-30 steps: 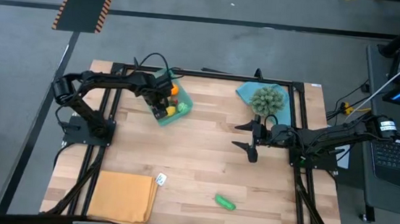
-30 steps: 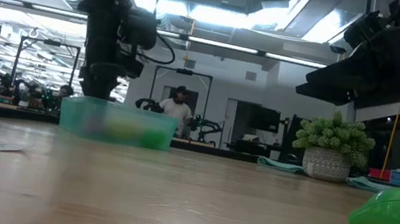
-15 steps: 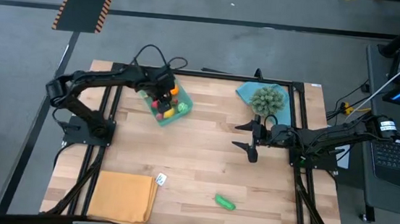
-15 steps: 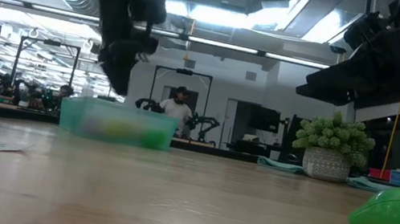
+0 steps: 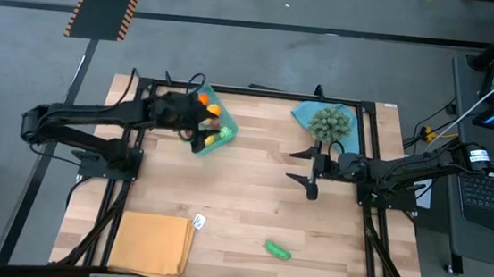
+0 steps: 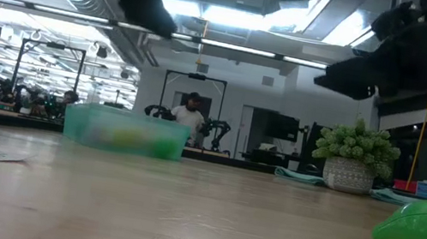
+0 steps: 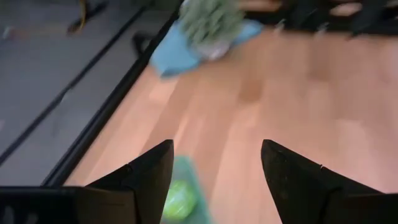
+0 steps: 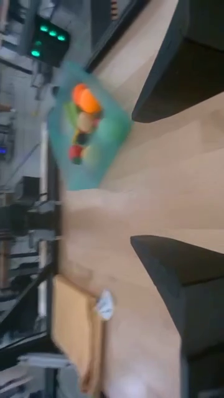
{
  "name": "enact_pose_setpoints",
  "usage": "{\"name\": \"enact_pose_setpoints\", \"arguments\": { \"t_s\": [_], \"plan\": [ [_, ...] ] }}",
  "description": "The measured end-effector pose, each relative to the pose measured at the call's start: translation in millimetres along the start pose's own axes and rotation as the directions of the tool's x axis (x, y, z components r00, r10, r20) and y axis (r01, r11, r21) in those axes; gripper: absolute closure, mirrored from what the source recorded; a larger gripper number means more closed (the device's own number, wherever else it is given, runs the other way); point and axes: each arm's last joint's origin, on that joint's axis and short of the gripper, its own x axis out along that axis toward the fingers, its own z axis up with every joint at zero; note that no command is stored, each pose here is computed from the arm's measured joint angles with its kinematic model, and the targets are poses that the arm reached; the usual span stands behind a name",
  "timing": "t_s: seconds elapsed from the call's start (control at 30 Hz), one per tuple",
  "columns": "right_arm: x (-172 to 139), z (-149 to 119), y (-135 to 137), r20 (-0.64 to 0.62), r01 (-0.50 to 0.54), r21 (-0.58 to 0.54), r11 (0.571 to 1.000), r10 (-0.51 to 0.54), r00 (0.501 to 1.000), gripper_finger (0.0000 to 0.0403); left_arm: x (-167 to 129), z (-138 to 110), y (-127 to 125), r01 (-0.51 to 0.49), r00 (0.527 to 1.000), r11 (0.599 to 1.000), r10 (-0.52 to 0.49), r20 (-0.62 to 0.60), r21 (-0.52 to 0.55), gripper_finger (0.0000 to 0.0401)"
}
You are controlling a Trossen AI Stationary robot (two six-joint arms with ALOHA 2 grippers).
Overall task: Pick and placing Produce into tupperware
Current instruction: Put the green peas into the blue bin
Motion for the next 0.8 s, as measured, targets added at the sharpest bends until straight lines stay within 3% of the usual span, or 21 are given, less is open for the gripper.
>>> {"name": "enact_pose_setpoints", "arguments": {
  "t_s": [0.43, 0.6, 0.7, 0.8],
  "plan": [
    [-0.2, 6.2, 1.4, 0.063, -0.050, -0.018, 0.999, 0.051, 0.997, 0.0091, -15.4, -36.7, -47.1, 0.181, 0.951, 0.972, -0.212, 0.223, 0.152, 0.0166],
    [-2.1, 9.7, -0.1, 0.089, -0.043, -0.021, 0.999, 0.045, 0.995, 0.0091, -14.7, -57.2, -57.1, 0.247, 0.905, 0.953, -0.291, 0.311, 0.175, 0.0169],
    [-6.2, 14.3, -0.7, 0.117, -0.050, -0.021, 0.999, 0.052, 0.992, 0.0091, -16.1, -64.7, -65.0, 0.322, 0.851, 0.925, -0.376, 0.366, 0.203, 0.0166],
    [-10.3, 12.0, -1.2, 0.073, -0.056, -0.070, 0.996, 0.061, 0.995, 0.0091, -16.7, -73.0, -73.0, 0.366, 0.822, 0.902, -0.428, 0.376, 0.228, 0.0164]
  ]
}}
